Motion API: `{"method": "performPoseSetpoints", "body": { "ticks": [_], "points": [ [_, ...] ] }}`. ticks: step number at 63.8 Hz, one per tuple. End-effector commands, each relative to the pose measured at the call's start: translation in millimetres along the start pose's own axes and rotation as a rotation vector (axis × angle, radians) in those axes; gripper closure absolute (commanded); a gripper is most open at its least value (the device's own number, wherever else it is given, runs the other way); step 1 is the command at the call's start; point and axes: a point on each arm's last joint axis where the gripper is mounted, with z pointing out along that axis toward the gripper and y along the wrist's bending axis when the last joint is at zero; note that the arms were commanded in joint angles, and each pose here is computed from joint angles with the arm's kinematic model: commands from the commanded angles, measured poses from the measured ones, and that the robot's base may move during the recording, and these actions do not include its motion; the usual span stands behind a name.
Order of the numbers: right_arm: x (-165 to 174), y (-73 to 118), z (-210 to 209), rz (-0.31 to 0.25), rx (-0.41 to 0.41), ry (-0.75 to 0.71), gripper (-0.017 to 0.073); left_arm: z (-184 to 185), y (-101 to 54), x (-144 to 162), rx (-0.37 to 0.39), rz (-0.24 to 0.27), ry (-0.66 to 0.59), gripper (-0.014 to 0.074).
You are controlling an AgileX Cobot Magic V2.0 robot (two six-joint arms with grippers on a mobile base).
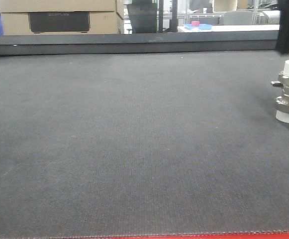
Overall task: Place valve from conveyor to right shelf box
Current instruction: 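Lower the right gripper onto the valve and close it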
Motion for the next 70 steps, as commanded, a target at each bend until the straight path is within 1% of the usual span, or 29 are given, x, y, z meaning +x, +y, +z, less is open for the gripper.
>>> {"method": "performPoseSetpoints", "body": {
  "ticks": [1, 18, 23, 29, 32, 33, 38, 39, 41, 42, 44, 50, 56, 64, 70],
  "points": [
    [-7, -1.8, 16, -0.015, 0.011, 0.008, -0.0009, -2, -1.2, -2, 0.004, -0.001, -0.011, 0.0005],
    [-11, -3.9, 54, -0.008, 0.000, 0.078, -0.0008, -2, -1.2, -1, 0.004, -0.001, -0.007, 0.0005],
    [-11, -4.1, 57, -0.008, -0.001, 0.090, 0.0032, -2, -1.3, -1, 0.004, -0.001, -0.001, 0.0005],
    [-10, -4.1, 59, -0.007, -0.003, 0.100, 0.0172, -2, -1.3, 1, 0.005, -0.001, 0.023, 0.0005],
    [-10, -4.1, 59, -0.007, -0.003, 0.105, 0.0292, -2, -1.3, 3, 0.005, -0.001, 0.046, 0.0005],
    [-9, -4.1, 59, -0.007, -0.003, 0.106, 0.0351, -1, -1.3, 5, 0.005, -0.001, 0.062, 0.0005],
    [-10, -4.0, 58, -0.007, -0.003, 0.104, 0.0568, 3, -1.0, 9, 0.004, -0.001, 0.139, 0.0005],
    [-10, -4.0, 58, -0.008, -0.003, 0.103, 0.0634, 5, -0.9, 10, 0.004, -0.002, 0.155, 0.0005],
    [-10, -3.9, 56, -0.008, -0.002, 0.097, 0.0717, 7, -0.8, 11, 0.004, -0.002, 0.188, 0.0005],
    [-10, -3.8, 54, -0.008, -0.002, 0.091, 0.0727, 9, -0.7, 12, 0.004, -0.003, 0.212, 0.0005],
    [-10, -3.5, 52, -0.007, -0.003, 0.083, 0.0718, 14, -0.4, 13, 0.004, -0.004, 0.252, 0.0005],
    [-7, -1.0, 35, 0.000, -0.012, 0.033, 0.0712, 28, 0.8, 9, -0.003, -0.003, 0.328, 0.0005],
    [4, 2.3, 16, 0.008, -0.015, -0.054, 0.0712, 41, 4.8, 0, -0.038, 0.017, 0.351, 0.0005],
    [30, 6.7, -4, 0.018, -0.015, -0.148, 0.0712, 57, 10.5, -14, -0.090, 0.051, 0.364, 0.0005],
    [48, 10.0, -16, 0.029, -0.020, -0.221, 0.0712, 72, 13.7, -25, -0.115, 0.070, 0.362, 0.0005]
  ]
}}
